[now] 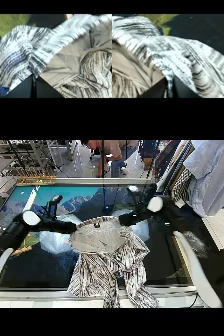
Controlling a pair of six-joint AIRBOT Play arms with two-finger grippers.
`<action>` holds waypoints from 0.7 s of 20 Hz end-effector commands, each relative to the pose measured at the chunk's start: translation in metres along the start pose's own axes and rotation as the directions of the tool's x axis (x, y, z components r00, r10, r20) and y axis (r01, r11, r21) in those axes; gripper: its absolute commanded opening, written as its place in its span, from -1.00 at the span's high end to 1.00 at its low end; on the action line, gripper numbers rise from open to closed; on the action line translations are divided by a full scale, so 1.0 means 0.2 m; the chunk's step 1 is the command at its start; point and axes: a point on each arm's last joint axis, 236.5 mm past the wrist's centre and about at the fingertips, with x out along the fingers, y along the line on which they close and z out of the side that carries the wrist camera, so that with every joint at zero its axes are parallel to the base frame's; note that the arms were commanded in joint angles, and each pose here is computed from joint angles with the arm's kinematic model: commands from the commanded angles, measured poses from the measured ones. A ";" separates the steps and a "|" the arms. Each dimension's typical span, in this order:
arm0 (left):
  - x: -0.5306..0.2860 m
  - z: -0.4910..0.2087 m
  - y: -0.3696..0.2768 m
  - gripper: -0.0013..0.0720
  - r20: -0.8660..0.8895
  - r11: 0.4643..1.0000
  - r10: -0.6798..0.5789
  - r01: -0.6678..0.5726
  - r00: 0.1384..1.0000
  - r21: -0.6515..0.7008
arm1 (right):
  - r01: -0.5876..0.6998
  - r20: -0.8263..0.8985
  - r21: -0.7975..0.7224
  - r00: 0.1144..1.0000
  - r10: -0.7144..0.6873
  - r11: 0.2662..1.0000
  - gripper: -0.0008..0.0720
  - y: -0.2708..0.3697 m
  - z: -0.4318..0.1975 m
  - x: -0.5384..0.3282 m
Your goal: Fold the clothes and pants, and hang the long-sleeved shirts on hangers.
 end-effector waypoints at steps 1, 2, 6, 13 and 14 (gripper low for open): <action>0.17 -0.14 0.03 0.93 -0.070 0.994 -0.047 0.039 0.996 -0.100 | -0.141 0.015 0.079 0.990 0.141 0.987 -0.09 0.00 0.10 0.23; 0.18 -0.15 0.03 0.93 -0.075 0.994 -0.048 0.040 0.996 -0.104 | -0.115 0.040 0.037 0.993 0.114 0.993 -0.10 -0.04 0.15 0.15; 0.18 -0.15 0.03 0.92 -0.075 0.993 -0.051 0.043 0.996 -0.106 | 0.067 -0.060 -0.136 0.995 -0.076 0.988 -0.10 -0.26 0.00 -0.15; 0.18 -0.13 -0.03 0.92 -0.061 0.987 -0.097 0.088 0.993 -0.138 | 0.131 -0.070 -0.077 0.988 -0.136 0.988 -0.29 -0.47 -0.23 0.16; 0.18 -0.13 -0.03 0.92 -0.062 0.986 -0.098 0.088 0.993 -0.138 | 0.153 -0.037 -0.078 0.987 -0.156 0.985 -0.29 -0.52 -0.20 0.22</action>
